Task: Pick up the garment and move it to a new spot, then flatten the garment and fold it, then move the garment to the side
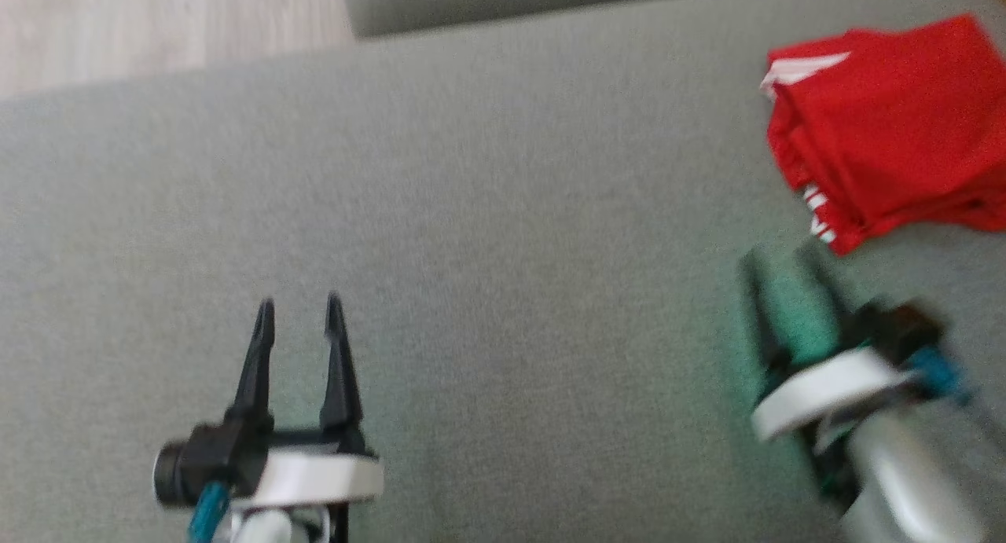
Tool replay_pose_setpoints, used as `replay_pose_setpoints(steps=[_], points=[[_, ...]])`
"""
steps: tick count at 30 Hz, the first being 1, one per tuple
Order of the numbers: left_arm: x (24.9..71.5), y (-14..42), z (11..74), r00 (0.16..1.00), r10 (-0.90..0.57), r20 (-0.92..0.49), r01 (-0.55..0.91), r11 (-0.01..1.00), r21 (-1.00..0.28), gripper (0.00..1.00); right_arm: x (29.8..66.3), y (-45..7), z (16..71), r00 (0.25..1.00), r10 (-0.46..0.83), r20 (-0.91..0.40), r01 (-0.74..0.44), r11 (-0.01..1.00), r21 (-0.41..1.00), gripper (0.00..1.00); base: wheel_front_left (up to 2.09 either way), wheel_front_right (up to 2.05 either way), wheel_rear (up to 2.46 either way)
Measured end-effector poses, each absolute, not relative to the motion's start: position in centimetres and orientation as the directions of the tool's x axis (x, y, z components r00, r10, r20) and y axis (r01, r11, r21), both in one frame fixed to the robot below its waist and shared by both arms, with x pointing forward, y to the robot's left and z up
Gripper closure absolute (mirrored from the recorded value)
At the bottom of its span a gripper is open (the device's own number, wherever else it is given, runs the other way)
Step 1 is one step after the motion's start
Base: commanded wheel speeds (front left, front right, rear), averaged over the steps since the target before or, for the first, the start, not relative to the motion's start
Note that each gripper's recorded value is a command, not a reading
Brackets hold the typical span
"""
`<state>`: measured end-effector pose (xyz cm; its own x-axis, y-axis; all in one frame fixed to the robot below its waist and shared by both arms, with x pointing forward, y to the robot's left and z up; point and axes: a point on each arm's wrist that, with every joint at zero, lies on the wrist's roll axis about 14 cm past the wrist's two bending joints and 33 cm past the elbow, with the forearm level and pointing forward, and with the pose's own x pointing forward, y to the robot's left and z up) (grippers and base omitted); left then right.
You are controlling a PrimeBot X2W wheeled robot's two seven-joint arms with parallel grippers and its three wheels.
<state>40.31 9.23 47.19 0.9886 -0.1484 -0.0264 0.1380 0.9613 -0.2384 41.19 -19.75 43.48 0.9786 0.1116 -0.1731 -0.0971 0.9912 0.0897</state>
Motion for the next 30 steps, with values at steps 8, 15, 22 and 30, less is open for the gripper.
replay_pose_setpoints(steps=[8,15,22,30], points=[[35.1,10.6,48.7,0.992,-0.126,0.003,0.124,0.971,-0.206,0.00,35.0,-13.6,46.3,0.971,0.230,-0.066,-0.220,0.966,0.137,0.00,0.00,0.00,0.00],[33.1,11.6,50.0,0.992,-0.116,0.052,0.124,0.977,-0.175,0.00,31.8,-14.4,45.9,0.983,0.171,-0.065,-0.164,0.980,0.111,0.00,0.00,0.00,0.00],[32.7,12.4,49.6,0.995,-0.096,0.041,0.101,0.981,-0.164,0.00,31.6,-14.2,46.2,0.984,0.167,-0.055,-0.161,0.981,0.106,0.00,0.00,0.00,0.00],[32.5,12.6,48.7,0.996,-0.090,0.013,0.091,0.983,-0.157,0.00,31.8,-14.2,46.8,0.986,0.164,-0.033,-0.160,0.982,0.102,0.00,0.00,0.00,0.00]])
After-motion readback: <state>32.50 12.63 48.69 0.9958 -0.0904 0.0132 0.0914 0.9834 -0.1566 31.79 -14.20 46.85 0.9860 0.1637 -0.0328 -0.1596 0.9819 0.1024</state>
